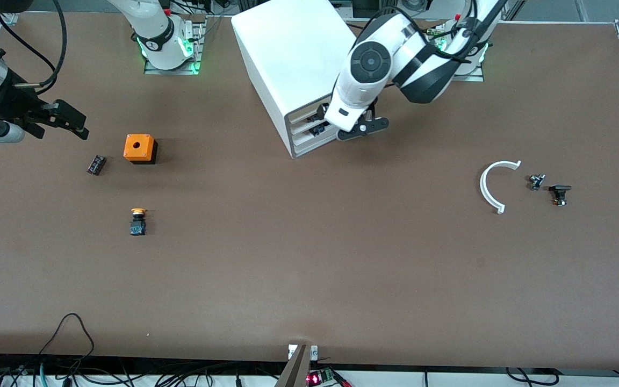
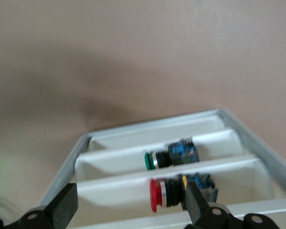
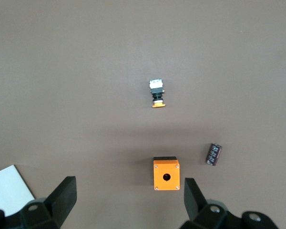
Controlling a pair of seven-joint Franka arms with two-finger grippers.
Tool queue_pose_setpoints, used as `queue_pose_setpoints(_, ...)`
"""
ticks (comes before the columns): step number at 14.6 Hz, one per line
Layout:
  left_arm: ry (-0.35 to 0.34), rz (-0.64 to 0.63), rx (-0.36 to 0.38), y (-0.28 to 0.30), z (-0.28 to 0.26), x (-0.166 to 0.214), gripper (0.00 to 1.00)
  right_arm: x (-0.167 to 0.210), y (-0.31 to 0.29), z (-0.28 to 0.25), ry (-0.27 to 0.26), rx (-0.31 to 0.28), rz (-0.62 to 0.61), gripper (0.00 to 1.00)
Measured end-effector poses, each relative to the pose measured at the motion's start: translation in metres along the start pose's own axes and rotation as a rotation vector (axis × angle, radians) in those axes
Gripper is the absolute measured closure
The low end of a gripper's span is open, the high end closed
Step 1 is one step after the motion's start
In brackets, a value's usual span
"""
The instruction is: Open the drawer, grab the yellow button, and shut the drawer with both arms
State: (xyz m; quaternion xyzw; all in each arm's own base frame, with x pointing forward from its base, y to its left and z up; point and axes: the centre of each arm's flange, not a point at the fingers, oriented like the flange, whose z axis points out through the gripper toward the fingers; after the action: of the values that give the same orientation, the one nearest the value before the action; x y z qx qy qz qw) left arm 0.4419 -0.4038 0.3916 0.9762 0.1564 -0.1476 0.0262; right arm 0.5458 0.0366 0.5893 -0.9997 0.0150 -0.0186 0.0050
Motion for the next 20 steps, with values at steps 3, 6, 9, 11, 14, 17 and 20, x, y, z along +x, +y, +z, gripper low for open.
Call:
queue_pose_setpoints(3, 0.124, 0.092, -0.005, -0.023, -0.042, 0.046, 0.00, 0.002, -0.001, -0.001, 0.003, -0.009, -0.004, 0.00)
queue_pose_setpoints(6, 0.231, 0.224, 0.071, -0.043, -0.083, 0.074, 0.00, 0.004, 0.001, 0.000, 0.003, -0.009, -0.001, 0.00)
queue_pose_setpoints(9, 0.271, 0.349, 0.097, -0.078, -0.136, 0.107, 0.00, 0.006, 0.003, -0.010, 0.024, -0.007, 0.003, 0.00)
queue_pose_setpoints(11, 0.292, 0.410, 0.087, -0.109, -0.163, 0.136, 0.00, 0.007, 0.004, -0.014, 0.033, -0.006, 0.006, 0.00)
queue_pose_setpoints(14, 0.307, 0.467, 0.077, -0.153, -0.190, 0.166, 0.00, 0.009, 0.004, -0.013, 0.032, -0.006, 0.006, 0.00)
queue_pose_setpoints(17, 0.277, 0.537, 0.018, -0.206, -0.217, 0.180, 0.00, 0.011, 0.004, -0.009, 0.026, -0.006, 0.006, 0.00)
queue_pose_setpoints(20, 0.282, 0.582, 0.050, -0.257, -0.244, 0.177, 0.00, 0.011, 0.004, -0.009, 0.026, -0.006, 0.010, 0.00)
